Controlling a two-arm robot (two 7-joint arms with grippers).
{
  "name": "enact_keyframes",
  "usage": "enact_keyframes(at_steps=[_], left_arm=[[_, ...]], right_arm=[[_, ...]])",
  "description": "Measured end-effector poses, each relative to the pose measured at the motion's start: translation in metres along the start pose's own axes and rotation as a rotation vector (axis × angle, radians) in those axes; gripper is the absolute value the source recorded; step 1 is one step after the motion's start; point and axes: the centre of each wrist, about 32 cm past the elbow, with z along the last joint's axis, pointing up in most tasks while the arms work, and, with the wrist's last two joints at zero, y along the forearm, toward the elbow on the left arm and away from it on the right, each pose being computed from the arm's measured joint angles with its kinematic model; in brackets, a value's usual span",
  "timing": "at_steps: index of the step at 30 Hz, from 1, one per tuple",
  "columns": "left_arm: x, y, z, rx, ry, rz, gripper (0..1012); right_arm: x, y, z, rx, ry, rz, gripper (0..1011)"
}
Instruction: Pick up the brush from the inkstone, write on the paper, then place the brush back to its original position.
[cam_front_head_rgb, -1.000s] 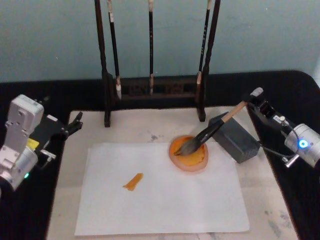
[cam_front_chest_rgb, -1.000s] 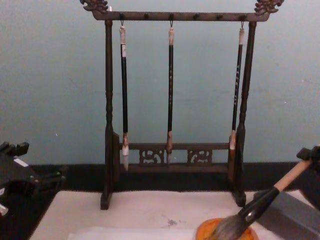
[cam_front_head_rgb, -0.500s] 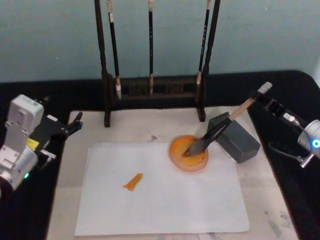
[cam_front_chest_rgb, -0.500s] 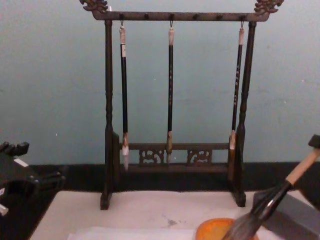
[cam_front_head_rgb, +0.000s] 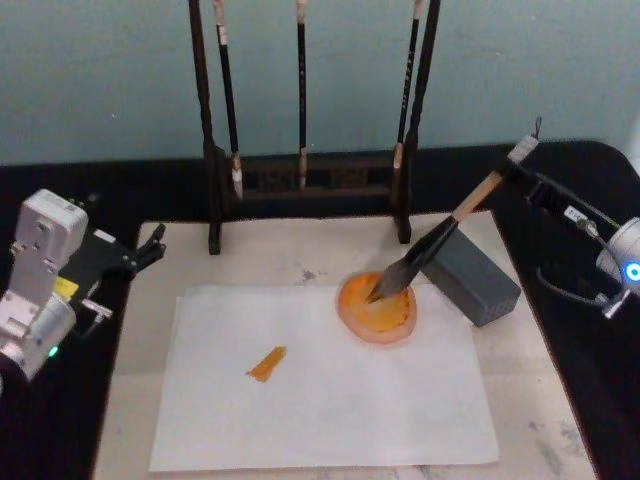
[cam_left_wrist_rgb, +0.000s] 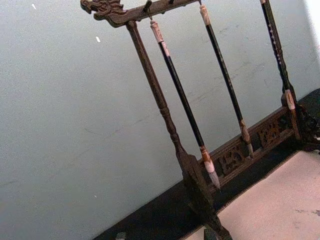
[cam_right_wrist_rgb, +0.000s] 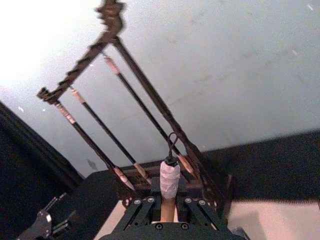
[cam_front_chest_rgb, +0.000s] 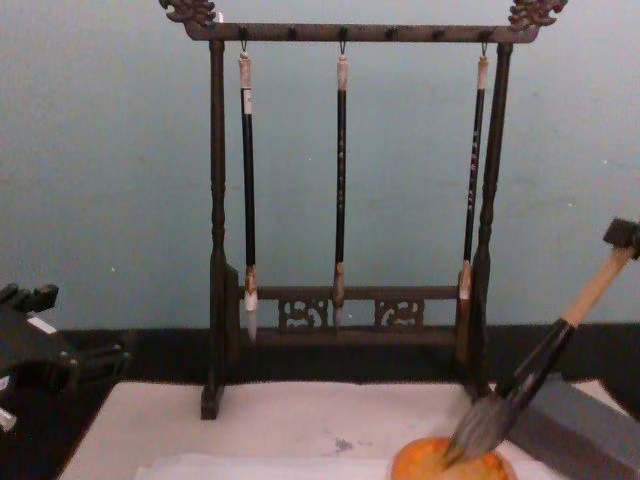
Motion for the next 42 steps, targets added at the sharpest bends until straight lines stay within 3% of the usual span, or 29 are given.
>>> enact_keyframes(at_steps=[4, 10, 14, 15, 23, 29, 36, 42], left_arm=[[0.0000, 0.0000, 0.0000, 0.000, 0.000, 0.000, 1010], [0.0000, 0.0000, 0.0000, 0.000, 0.000, 0.000, 1010], [0.0000, 0.0000, 0.0000, 0.000, 0.000, 0.000, 1010], [0.0000, 0.0000, 0.0000, 0.000, 0.000, 0.000, 1010], [0.0000, 0.0000, 0.0000, 0.000, 0.000, 0.000, 1010], [0.0000, 0.0000, 0.0000, 0.000, 0.000, 0.000, 1010], [0.0000, 0.0000, 0.0000, 0.000, 0.000, 0.000, 1010], [0.0000, 0.0000, 0.0000, 0.000, 0.000, 0.000, 1010]], right_arm=[[-0.009, 0.003, 0.007, 0.006, -0.084, 0.013, 171], [-0.030, 0.009, 0.016, -0.007, -0.259, 0.037, 172], [-0.045, 0.013, 0.017, -0.028, -0.364, 0.072, 171], [-0.045, 0.013, 0.017, -0.028, -0.364, 0.072, 171], [-0.077, 0.020, 0.011, -0.062, -0.527, 0.174, 171], [-0.092, 0.021, 0.008, -0.077, -0.590, 0.230, 171], [-0.109, 0.021, -0.007, -0.116, -0.683, 0.299, 171], [-0.118, 0.025, -0.019, -0.123, -0.708, 0.331, 172]])
